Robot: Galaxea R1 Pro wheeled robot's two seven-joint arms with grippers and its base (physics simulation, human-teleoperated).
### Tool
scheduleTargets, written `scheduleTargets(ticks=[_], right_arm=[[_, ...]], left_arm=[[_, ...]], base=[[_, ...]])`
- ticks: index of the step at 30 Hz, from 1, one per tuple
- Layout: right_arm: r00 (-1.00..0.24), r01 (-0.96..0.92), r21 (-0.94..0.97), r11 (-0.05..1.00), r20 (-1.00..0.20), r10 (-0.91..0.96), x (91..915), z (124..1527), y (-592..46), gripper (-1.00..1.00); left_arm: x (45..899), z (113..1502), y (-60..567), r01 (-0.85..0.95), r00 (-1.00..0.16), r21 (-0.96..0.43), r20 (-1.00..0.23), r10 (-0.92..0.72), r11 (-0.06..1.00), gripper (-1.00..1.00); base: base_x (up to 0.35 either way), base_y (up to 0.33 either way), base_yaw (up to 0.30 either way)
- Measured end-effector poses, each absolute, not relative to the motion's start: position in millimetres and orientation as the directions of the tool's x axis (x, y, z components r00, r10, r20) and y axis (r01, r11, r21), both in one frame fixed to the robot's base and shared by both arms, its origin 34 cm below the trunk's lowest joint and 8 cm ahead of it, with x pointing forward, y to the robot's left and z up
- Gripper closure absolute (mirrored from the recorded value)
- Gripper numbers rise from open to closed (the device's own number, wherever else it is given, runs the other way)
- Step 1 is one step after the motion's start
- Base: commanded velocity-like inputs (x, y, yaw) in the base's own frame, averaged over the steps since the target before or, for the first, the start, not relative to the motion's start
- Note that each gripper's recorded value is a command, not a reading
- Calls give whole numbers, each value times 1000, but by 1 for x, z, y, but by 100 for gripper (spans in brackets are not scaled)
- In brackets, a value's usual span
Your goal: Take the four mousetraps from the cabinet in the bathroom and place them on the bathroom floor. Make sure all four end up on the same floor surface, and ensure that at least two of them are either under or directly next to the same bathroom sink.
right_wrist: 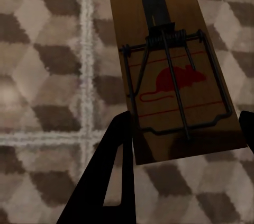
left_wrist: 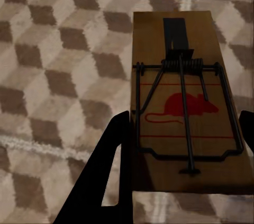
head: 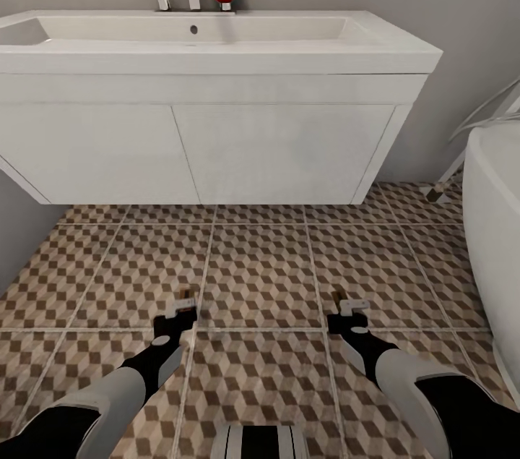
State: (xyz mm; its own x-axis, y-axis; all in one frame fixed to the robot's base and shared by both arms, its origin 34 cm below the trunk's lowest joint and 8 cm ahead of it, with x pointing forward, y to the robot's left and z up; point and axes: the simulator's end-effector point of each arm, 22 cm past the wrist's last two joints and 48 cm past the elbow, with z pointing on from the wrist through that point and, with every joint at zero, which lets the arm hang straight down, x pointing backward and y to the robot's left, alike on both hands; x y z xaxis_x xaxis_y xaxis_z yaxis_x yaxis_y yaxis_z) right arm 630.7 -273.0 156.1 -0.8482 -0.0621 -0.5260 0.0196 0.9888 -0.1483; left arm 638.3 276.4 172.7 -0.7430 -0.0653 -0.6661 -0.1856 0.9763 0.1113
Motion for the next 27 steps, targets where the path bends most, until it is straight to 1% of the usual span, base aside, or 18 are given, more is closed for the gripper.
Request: scheduleTargets(ticks=[3,11,16,20,23,25,27], right_arm=[[-847,23,-149,989,-528,-60,632,157,-275,100],[-848,23,-149,989,-527,-60,634,158,-275,100],[-832,23,-141,990,-551,-59,652,167,-272,100],[-810,29,-134,991,-584,-55,671,179,-266,100],[-788,39,-129,991,-614,-49,685,189,-262,100],[-779,49,-128,991,-626,-42,690,193,-262,100],[-771,55,-126,990,-636,-38,695,197,-261,100]], left_arm=[[644,178,276,-187,-719,107,-693,-62,977,100],[643,178,274,-185,-714,103,-698,-61,977,100],[645,181,276,-187,-700,106,-712,-57,977,100],[655,191,281,-202,-652,104,-756,-55,974,100],[665,206,287,-237,-578,83,-813,-71,968,100],[665,207,291,-263,-566,69,-819,-95,962,100],[662,204,292,-272,-580,64,-807,-110,960,100]], base=[[0,0,0],[0,0,0],[0,0,0],[0,0,0],[0,0,0],[0,0,0],[0,0,0]])
